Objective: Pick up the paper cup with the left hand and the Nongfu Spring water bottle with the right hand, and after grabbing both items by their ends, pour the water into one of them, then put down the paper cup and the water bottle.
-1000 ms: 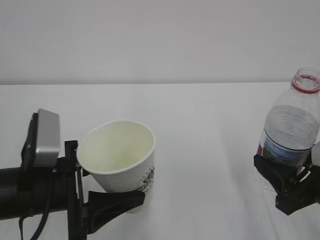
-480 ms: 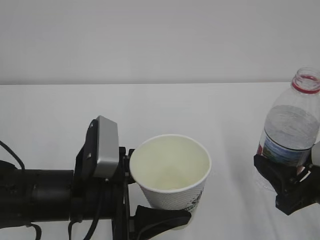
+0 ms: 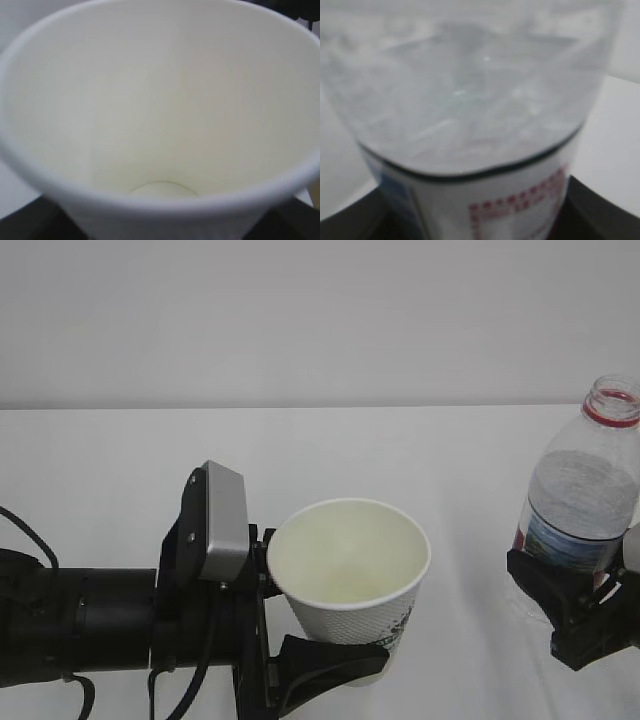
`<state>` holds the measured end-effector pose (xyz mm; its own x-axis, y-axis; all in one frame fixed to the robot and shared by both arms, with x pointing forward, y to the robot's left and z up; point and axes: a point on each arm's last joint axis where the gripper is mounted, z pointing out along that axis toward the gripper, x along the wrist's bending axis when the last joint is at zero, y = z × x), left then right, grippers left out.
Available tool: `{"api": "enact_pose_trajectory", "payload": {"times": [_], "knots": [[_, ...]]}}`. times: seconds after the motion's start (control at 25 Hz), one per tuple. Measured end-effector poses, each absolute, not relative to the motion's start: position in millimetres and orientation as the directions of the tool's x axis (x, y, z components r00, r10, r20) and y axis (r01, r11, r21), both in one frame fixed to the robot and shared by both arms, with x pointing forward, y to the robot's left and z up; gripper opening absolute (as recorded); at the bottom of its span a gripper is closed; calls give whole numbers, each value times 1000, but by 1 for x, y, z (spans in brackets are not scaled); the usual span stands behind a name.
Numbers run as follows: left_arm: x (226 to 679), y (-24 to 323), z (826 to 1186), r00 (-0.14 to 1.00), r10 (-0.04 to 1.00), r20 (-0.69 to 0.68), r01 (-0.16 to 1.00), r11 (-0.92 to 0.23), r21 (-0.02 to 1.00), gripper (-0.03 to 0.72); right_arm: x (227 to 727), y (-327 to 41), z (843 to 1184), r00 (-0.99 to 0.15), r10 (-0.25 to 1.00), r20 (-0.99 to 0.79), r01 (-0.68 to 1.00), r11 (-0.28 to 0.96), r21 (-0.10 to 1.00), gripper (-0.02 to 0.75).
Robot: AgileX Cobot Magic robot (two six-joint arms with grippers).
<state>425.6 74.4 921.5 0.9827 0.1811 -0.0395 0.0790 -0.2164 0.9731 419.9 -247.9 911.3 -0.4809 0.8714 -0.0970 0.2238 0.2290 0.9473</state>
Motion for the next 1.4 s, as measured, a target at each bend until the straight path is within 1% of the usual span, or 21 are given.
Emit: {"api": "enact_pose_trajectory", "payload": {"times": [0.24, 0.44, 0.84, 1.4], "knots": [[426, 74, 922, 981, 185, -55, 94, -214, 972, 562, 420, -248, 911, -484, 870, -98, 223, 231, 947, 485], [426, 74, 922, 980, 188, -69, 109, -211, 971, 561, 418, -246, 911, -514, 849, -121, 205, 259, 944, 485], [422, 74, 921, 985, 155, -71, 105, -223, 969, 559, 417, -244, 911, -539, 832, -130, 195, 274, 942, 485], [422, 74, 921, 985, 155, -75, 109, -222, 969, 554, 439, -239, 925, -558, 809, -185, 106, 291, 951, 485]]}}
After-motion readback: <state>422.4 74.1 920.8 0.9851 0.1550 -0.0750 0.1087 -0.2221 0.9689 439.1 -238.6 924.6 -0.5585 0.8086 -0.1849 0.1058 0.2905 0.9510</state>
